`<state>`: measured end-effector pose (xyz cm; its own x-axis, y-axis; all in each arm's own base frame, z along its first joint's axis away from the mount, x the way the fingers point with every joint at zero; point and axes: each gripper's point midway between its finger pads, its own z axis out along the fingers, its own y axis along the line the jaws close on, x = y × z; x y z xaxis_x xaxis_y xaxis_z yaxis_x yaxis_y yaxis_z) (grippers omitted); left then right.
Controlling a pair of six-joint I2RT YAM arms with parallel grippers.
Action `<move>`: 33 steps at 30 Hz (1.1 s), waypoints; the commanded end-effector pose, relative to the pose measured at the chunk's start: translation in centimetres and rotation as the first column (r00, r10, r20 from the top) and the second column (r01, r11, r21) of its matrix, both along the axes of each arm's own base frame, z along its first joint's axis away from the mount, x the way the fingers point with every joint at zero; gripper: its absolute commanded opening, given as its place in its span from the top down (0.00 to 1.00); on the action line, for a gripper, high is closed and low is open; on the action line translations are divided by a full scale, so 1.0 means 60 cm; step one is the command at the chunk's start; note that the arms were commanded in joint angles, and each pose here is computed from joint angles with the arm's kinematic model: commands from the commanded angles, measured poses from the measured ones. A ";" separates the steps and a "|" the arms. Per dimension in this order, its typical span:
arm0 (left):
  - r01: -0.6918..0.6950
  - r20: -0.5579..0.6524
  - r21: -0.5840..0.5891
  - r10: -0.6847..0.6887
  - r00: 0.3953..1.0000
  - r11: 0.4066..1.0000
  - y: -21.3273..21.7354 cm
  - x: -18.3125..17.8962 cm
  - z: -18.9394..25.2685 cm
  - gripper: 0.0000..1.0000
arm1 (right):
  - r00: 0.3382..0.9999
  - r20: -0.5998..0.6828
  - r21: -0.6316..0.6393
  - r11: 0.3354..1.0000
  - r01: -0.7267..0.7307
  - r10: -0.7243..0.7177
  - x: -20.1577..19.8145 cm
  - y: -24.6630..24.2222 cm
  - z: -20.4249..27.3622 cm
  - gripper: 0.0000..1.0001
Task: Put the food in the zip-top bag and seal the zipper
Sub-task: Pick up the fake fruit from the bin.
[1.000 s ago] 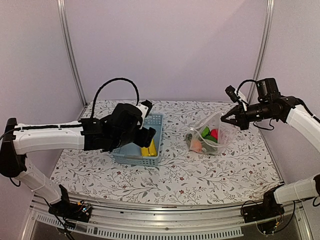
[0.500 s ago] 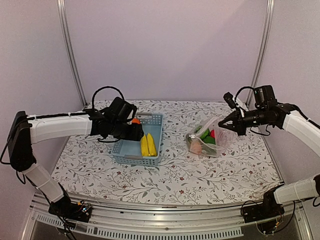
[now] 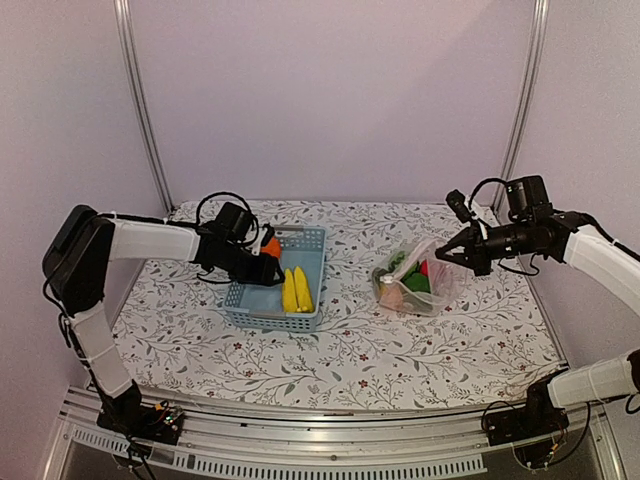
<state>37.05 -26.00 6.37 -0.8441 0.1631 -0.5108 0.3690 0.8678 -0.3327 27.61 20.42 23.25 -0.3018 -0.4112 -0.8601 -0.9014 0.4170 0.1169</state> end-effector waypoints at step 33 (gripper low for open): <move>0.142 0.010 -0.088 -0.141 0.990 0.986 -0.050 0.041 -0.019 0.70 | 1.000 -0.007 -0.018 1.000 -0.002 0.002 -0.001 -0.004 -0.021 1.00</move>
<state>39.06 -29.05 4.26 -0.8288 0.2380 -0.5064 0.4697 0.7877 -0.3986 27.38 20.32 22.42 -0.3045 -0.4208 -0.8545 -0.9036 0.4114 0.1194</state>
